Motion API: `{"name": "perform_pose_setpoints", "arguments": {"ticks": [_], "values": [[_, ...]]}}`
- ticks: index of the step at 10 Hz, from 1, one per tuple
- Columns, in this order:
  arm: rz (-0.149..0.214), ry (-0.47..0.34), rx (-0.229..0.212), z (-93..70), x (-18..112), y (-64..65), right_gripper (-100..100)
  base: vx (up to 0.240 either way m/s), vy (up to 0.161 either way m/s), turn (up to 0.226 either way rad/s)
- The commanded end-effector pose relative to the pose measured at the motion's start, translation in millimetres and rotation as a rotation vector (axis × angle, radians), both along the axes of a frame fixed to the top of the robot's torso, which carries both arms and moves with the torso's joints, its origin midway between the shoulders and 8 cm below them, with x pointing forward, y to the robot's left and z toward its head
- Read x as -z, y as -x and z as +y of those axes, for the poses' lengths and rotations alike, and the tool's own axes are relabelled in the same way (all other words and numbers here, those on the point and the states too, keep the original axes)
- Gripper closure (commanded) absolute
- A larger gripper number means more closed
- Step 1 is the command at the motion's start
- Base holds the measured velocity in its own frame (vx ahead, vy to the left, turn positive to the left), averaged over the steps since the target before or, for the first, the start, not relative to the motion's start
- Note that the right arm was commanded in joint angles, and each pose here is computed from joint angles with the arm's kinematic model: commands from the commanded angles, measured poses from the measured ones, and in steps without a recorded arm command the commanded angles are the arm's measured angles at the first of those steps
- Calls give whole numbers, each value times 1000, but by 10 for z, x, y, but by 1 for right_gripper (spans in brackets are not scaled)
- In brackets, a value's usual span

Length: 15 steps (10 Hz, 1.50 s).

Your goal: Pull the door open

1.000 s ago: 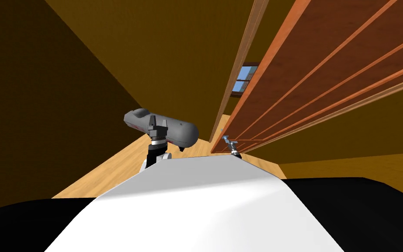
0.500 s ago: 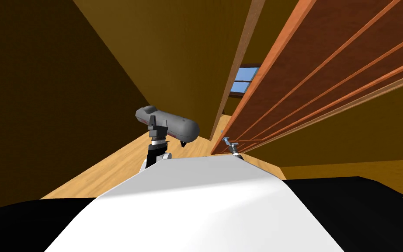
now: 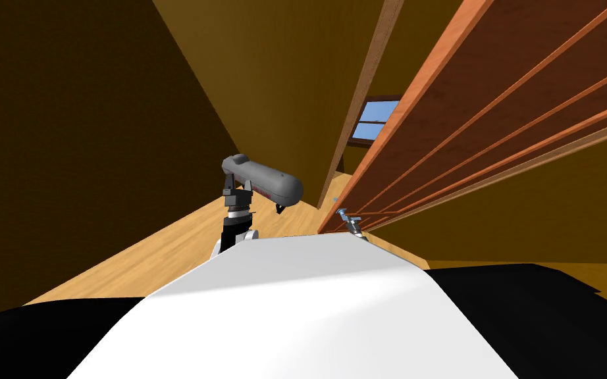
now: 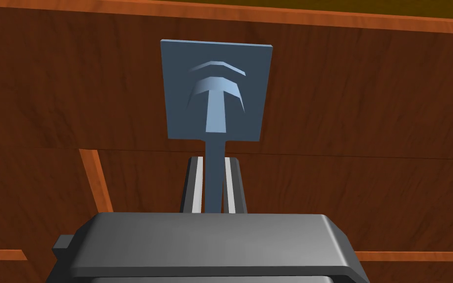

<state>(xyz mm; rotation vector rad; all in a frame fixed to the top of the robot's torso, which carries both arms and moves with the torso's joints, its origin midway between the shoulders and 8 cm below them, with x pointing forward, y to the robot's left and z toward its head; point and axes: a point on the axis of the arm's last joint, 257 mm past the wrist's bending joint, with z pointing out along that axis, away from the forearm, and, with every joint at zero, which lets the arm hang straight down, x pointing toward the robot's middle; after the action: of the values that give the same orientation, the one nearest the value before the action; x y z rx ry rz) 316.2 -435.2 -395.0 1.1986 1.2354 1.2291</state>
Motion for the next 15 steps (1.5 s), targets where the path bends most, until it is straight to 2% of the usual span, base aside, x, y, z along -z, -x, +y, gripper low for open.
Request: {"name": "perform_pose_setpoints", "arguments": {"ticks": [1,3,4,6,8,9,10,12,14,15], "values": [[-4,0,-8,-26,-17,101,100,-241,-91,234],[-5,0,-15,-42,-25,183,100,-259,-48,158],[-5,2,-11,-51,-32,134,100,-113,-30,27],[0,0,-22,62,1,32,100,-192,-36,69],[0,0,-22,62,1,32,100,-104,-40,20],[0,-1,-32,167,10,-83,100,-171,-58,94],[0,-2,-35,191,12,-109,100,-236,-56,86],[-1,-3,-48,322,16,-246,100,-236,-88,89],[-1,-3,-48,322,16,-246,100,-112,-27,-10],[-1,-3,-56,406,16,-331,100,-113,-42,56]]}}
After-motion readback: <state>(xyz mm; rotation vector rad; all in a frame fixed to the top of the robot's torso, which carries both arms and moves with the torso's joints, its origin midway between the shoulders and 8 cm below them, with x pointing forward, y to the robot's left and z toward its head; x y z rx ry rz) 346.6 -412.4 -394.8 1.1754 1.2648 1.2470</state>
